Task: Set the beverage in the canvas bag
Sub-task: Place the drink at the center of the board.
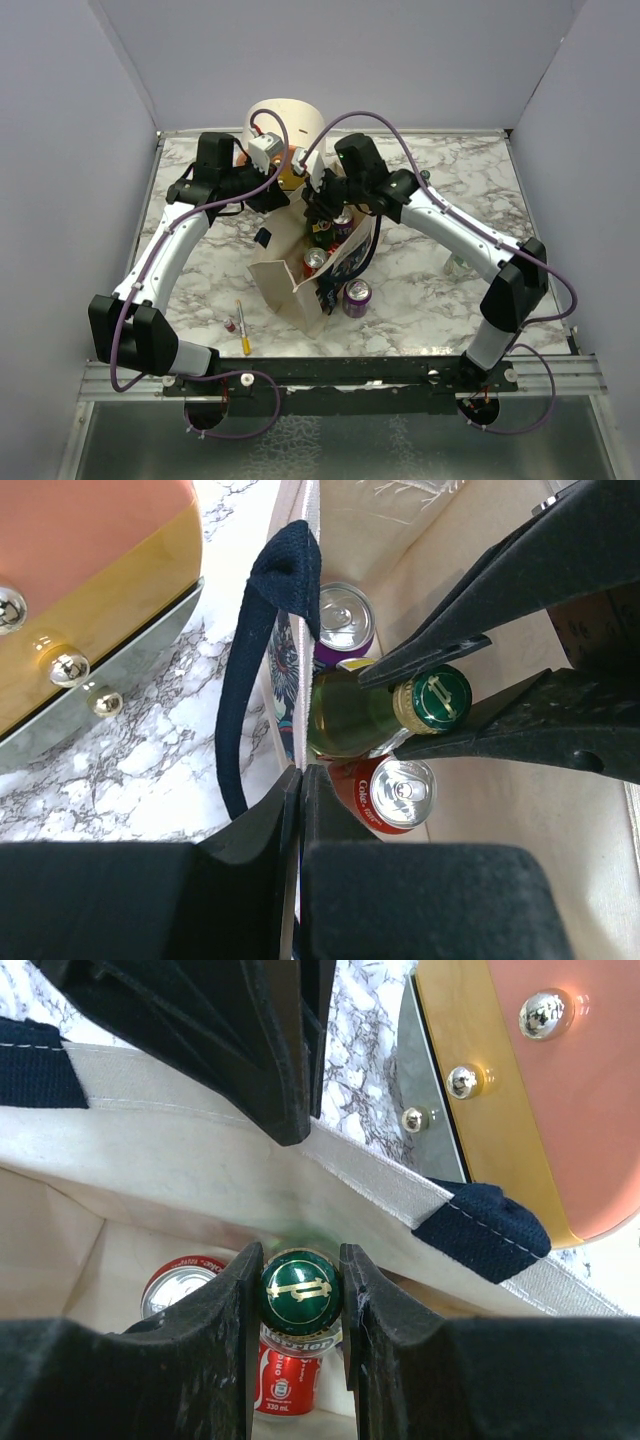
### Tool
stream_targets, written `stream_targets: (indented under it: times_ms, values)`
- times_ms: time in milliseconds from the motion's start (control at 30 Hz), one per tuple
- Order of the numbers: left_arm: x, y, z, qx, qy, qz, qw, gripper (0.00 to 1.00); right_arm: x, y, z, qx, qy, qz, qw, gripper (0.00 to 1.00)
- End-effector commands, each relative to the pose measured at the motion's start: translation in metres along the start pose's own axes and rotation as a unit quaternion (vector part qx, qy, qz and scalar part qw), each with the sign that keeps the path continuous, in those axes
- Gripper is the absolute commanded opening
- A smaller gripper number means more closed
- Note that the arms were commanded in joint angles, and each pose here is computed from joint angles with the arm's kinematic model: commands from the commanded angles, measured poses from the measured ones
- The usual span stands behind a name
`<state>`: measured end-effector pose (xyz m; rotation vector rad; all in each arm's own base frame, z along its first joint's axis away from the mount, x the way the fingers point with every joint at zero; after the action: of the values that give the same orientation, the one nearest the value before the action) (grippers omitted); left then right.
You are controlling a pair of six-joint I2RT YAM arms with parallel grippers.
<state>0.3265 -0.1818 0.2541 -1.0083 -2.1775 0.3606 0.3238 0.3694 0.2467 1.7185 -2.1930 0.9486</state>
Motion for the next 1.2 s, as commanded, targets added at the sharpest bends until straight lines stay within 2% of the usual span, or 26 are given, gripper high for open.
stream_targets:
  times_ms: [0, 233, 500, 700, 900, 1167]
  values:
    - [0.006, -0.014, -0.013, -0.021, -0.017, 0.026, 0.999, 0.0, 0.028, -0.029, -0.049, 0.067, -0.071, 0.073, 0.992, 0.01]
    - [0.004, -0.016, -0.014, -0.021, -0.015, 0.035, 0.999, 0.0, 0.021, -0.02, -0.029, 0.063, -0.047, 0.059, 0.995, 0.01]
    - [0.001, -0.013, -0.011, -0.016, -0.006, 0.038, 0.999, 0.0, 0.018, -0.03, -0.021, 0.046, -0.049, 0.078, 0.995, 0.01]
    - [-0.001, -0.013, -0.009, -0.017, -0.003, 0.039, 0.999, 0.0, 0.03, -0.047, -0.051, 0.054, -0.098, 0.114, 0.987, 0.01]
    - [-0.002, -0.011, -0.009, -0.017, -0.002, 0.04, 0.999, 0.0, 0.048, -0.059, -0.079, 0.083, -0.167, 0.165, 0.968, 0.01]
    - [0.001, -0.015, -0.021, -0.026, -0.012, 0.04, 0.999, 0.0, 0.049, -0.064, -0.079, 0.091, -0.183, 0.194, 0.959, 0.02]
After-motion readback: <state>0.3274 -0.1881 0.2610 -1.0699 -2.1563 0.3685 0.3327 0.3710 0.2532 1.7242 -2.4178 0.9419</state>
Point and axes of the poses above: each gripper's point midway between its finger pads, its own x axis back along the fingers, its own y axis along the line the jaws close on, z = x × y, the point moved 1 cm from there along x, back along the fingers, and after that the axes turned 15 degrees about x, right-handed, at the moved point
